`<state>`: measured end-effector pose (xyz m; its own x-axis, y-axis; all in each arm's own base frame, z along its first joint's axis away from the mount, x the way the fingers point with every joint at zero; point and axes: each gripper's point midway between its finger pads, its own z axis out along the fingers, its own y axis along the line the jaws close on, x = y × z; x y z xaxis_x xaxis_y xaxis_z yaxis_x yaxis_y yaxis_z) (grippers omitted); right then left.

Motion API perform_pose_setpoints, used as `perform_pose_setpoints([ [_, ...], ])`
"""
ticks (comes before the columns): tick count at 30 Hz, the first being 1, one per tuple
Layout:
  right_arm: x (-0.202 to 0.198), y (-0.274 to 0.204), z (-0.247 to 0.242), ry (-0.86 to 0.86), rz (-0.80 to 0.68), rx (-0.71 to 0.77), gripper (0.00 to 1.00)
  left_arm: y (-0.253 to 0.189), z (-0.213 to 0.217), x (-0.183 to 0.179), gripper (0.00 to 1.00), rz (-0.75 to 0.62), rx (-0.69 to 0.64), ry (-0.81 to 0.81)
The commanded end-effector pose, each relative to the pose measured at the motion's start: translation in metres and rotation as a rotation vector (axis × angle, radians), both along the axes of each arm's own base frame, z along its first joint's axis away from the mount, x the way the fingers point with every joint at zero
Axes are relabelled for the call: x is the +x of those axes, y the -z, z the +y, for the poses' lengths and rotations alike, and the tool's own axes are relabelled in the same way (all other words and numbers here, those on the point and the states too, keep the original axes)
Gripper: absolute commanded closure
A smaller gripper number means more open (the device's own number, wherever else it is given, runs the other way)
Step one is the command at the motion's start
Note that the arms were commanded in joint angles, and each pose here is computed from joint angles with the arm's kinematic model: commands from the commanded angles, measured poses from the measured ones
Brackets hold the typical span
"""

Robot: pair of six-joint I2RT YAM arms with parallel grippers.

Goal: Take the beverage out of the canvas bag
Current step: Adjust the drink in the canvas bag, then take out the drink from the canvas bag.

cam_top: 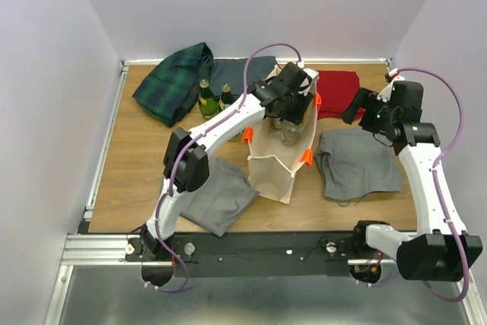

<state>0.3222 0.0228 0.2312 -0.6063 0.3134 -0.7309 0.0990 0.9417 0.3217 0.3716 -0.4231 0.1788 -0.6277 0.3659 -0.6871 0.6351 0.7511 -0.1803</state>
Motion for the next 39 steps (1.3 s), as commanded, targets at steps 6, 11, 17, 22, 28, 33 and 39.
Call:
perform_pose_setpoints([
  [6,-0.002,-0.001,-0.002,0.003,-0.002,-0.005,0.0,0.012,0.001,-0.004,0.43,0.016,0.027,0.001],
  [11,-0.001,-0.001,-0.003,0.004,-0.002,-0.004,0.0,0.014,0.001,-0.004,0.45,0.017,0.031,0.001],
  [17,0.0,-0.002,-0.002,0.001,-0.006,-0.003,0.0,0.013,-0.002,-0.003,0.45,0.014,0.017,0.004],
  [22,-0.001,-0.001,-0.002,0.002,-0.001,-0.002,0.0,0.003,-0.008,0.0,0.43,0.001,-0.018,0.007],
  [28,0.0,0.0,-0.002,0.001,0.0,-0.005,0.0,0.002,-0.01,0.001,0.42,-0.002,-0.022,0.006],
  [33,0.0,0.0,-0.002,-0.001,-0.001,-0.003,0.0,0.008,-0.009,0.0,0.42,0.013,-0.016,0.004],
  [39,-0.001,0.002,-0.002,-0.001,0.003,-0.003,0.0,-0.002,-0.014,0.001,0.41,-0.006,-0.052,0.005],
])
